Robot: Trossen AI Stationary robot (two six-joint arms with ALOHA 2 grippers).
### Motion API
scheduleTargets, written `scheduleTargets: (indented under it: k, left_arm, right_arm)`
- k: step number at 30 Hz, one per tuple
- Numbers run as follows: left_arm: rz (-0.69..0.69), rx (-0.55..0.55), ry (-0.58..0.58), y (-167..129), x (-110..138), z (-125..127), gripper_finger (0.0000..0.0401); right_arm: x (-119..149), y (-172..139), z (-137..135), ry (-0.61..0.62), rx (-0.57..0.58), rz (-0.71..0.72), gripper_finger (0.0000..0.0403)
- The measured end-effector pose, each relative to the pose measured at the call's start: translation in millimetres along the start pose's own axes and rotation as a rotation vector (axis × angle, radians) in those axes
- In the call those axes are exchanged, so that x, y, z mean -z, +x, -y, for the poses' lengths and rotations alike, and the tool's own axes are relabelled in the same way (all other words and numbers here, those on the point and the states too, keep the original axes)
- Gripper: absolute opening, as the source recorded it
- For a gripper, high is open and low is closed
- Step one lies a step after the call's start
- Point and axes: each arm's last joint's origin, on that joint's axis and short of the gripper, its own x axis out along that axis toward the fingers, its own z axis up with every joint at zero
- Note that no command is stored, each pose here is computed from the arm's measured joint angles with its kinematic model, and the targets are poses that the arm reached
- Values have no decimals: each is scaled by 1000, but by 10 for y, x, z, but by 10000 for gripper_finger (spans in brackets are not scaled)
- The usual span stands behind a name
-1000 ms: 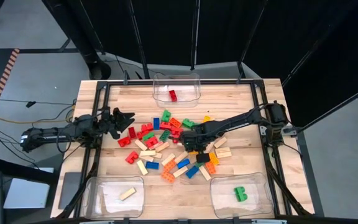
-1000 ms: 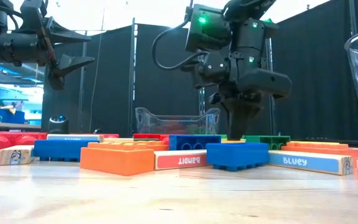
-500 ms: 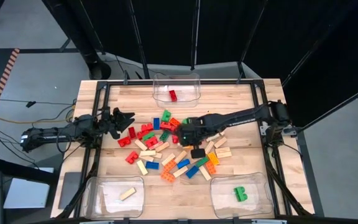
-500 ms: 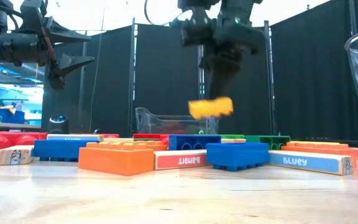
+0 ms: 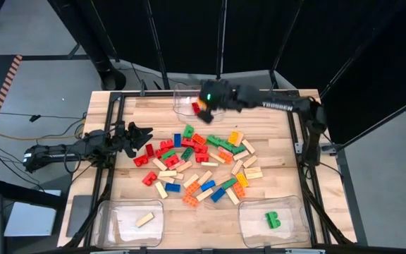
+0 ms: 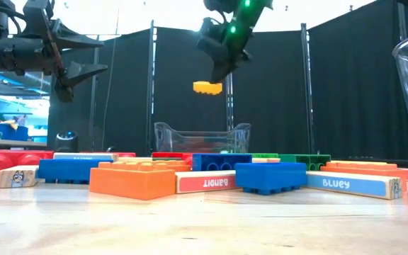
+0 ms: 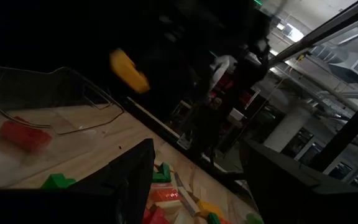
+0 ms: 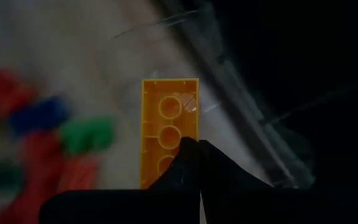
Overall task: Sort blocks by size
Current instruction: Put the 4-stud yellow game piece into the top center transparent bin, then put the 2-stud green game piece into the bottom right transparent bin
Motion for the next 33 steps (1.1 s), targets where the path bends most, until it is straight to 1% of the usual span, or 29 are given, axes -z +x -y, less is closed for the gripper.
scheduleTargets:
  k: [3, 5, 7, 10, 13, 19, 21, 23, 26, 27, 28, 29, 31, 33]
  left_arm:
    - [0, 0, 0, 0, 0, 0, 245]
    - [0, 0, 0, 0, 0, 0, 245]
    - [0, 0, 0, 0, 0, 0, 245]
    - [0, 0, 0, 0, 0, 0, 245]
    - [0, 0, 0, 0, 0, 0, 245]
    - [-1, -1, 0, 0, 1, -1, 245]
    - [-1, 0, 0, 0, 1, 0, 245]
    - [-1, -1, 0, 0, 1, 0, 245]
    - [-1, 0, 0, 0, 1, -1, 245]
    - [-1, 0, 0, 0, 0, -1, 245]
    - [-1, 0, 0, 0, 1, 0, 245]
    - [-1, 0, 0, 0, 1, 0, 245]
    - [-1, 0, 0, 0, 1, 0, 245]
    - [-1, 0, 0, 0, 0, -1, 245]
  right_arm:
    - [-54, 99, 278, 140, 44, 17, 5]
    - [-65, 137, 404, 200, 63, 18, 5]
    - [-61, 163, 498, 233, 79, 10, 5]
    - [-58, 189, 580, 248, 54, -3, 24]
    - [-52, 198, 605, 254, 34, -13, 44]
    - [-40, 215, 585, 228, -13, -21, 51]
    - [-55, 209, 542, 207, -99, -14, 53]
    - [-72, 168, 451, 182, -244, -19, 58]
    - [-75, 20, 171, 127, -488, -46, 65]
    - [-35, -36, 57, 96, -535, -82, 66]
    - [30, -83, -57, 55, -556, -133, 66]
    - [104, -112, -178, 4, -549, -185, 65]
    - [289, -151, -378, -98, -490, -287, 62]
    - [470, -146, -535, -157, -455, -358, 63]
